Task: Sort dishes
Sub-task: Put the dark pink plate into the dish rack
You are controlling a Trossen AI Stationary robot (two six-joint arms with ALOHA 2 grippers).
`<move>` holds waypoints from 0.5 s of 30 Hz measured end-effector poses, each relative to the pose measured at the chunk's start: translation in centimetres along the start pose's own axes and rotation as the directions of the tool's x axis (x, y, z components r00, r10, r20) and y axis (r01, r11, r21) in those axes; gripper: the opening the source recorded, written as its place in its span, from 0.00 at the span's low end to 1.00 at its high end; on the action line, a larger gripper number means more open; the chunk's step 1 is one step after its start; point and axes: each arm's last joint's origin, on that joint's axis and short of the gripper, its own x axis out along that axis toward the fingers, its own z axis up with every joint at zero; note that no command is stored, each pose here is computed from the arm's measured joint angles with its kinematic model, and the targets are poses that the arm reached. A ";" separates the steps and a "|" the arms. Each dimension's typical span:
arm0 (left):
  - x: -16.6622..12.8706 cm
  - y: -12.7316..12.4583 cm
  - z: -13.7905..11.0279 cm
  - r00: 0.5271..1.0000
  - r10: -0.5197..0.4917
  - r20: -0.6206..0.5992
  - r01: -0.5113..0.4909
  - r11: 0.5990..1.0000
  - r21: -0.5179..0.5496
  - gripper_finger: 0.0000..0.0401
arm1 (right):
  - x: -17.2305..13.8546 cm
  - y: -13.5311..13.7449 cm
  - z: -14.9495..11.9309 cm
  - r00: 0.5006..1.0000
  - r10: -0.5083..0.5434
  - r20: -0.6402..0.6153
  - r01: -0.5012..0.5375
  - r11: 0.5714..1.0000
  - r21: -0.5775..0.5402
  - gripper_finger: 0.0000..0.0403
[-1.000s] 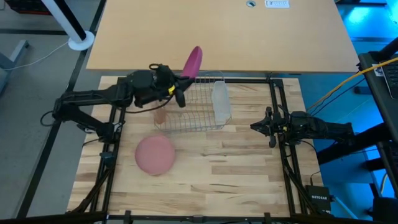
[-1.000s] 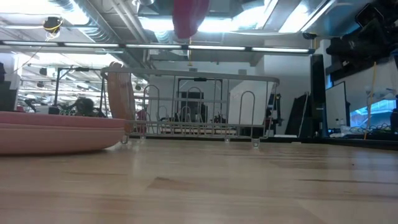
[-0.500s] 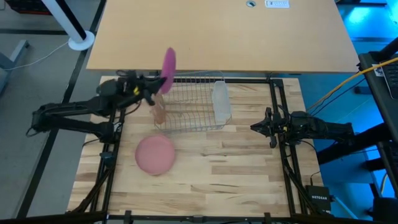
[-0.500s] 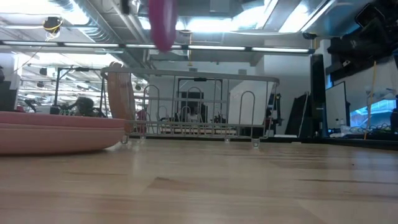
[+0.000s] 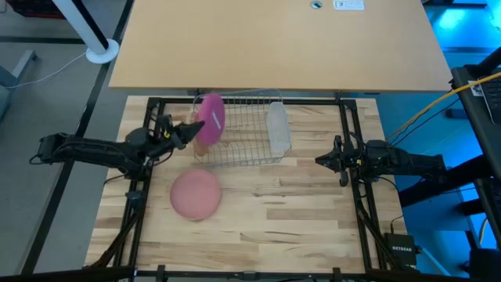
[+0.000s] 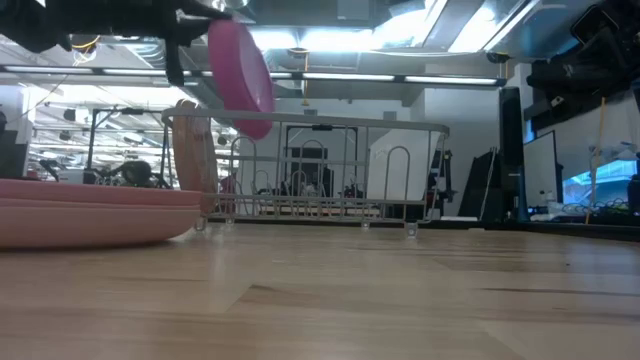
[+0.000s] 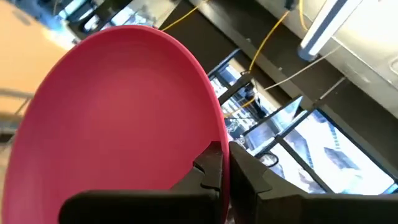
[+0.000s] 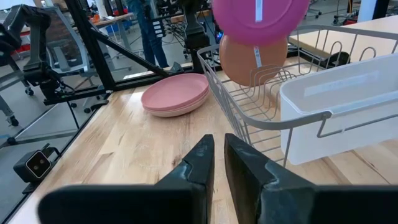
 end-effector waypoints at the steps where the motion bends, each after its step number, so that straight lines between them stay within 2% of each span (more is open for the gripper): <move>1: -0.1 0.1 -0.3 1.000 0.011 -0.003 -0.011 1.000 -0.005 0.00 | 0.0 0.0 0.0 1.000 0.000 0.000 0.000 1.000 0.000 0.11; 15: -0.4 0.1 -2.4 0.988 0.152 0.005 -0.151 0.985 -0.080 0.00 | 0.0 0.0 0.0 1.000 0.000 -0.002 0.000 1.000 0.000 0.11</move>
